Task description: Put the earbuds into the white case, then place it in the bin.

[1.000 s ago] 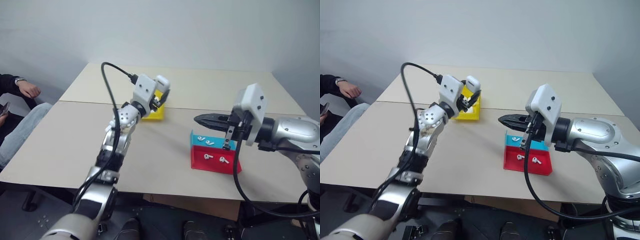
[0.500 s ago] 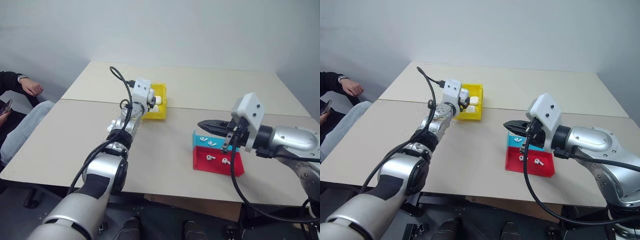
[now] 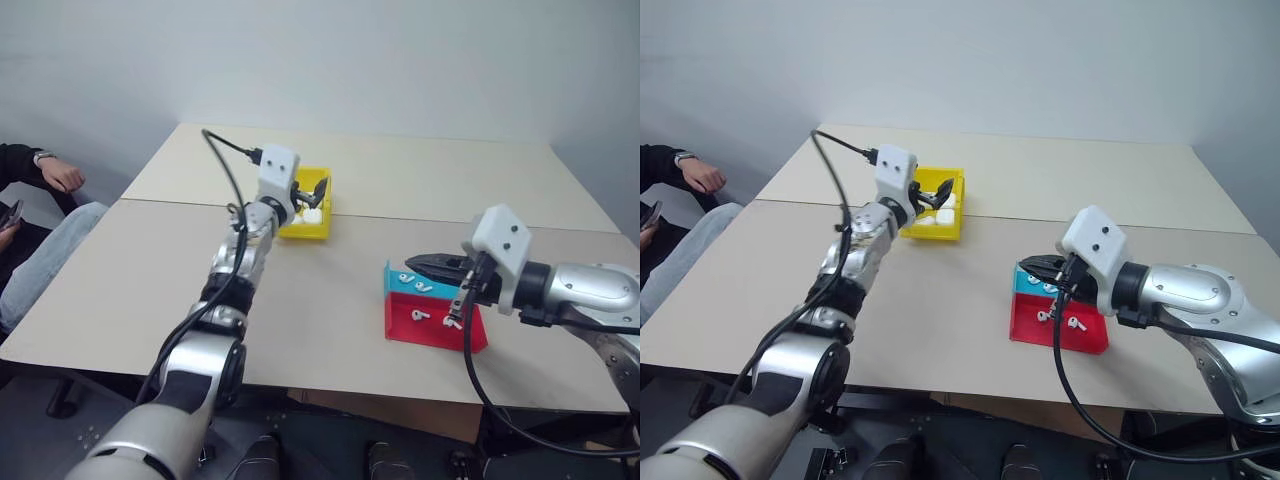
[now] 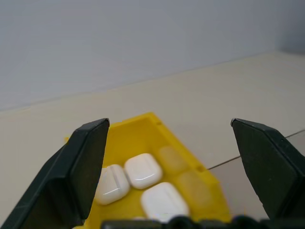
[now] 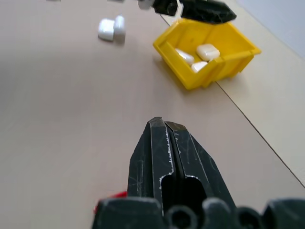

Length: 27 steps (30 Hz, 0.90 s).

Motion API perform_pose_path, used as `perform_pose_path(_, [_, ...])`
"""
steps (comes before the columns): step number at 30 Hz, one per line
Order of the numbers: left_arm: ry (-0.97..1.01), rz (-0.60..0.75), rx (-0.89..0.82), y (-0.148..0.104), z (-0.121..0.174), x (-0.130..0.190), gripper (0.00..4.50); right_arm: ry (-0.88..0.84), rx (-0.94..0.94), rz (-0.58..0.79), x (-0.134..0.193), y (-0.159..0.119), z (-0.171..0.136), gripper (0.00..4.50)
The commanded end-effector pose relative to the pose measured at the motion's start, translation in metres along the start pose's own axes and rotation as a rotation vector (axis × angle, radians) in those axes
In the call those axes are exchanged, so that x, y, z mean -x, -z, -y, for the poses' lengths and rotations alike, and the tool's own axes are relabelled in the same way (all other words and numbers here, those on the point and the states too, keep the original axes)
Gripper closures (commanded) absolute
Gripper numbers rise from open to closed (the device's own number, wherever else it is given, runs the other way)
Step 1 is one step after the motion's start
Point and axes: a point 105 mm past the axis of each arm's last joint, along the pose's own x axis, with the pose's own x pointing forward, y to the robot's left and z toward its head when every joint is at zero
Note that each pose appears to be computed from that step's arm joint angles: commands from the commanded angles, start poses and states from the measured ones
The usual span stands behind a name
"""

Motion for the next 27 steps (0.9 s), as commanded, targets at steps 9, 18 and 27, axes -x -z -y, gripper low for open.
perform_pose_path(9, [0.529, -0.055, -0.117, -0.027, 0.019, 0.118, 0.04, -0.085, 0.280, -0.084, 0.063, 0.015, 0.013, 4.50])
perform_pose_path(18, [0.695, -0.306, -0.063, -0.009, 0.005, 0.197, 0.04, -0.137, 0.340, -0.104, 0.095, 0.035, 0.021, 4.50])
perform_pose_path(27, [0.819, -0.333, -0.080, -0.012, 0.012, 0.232, 0.04, -0.198, 0.411, -0.042, 0.096, 0.037, 0.013, 4.50])
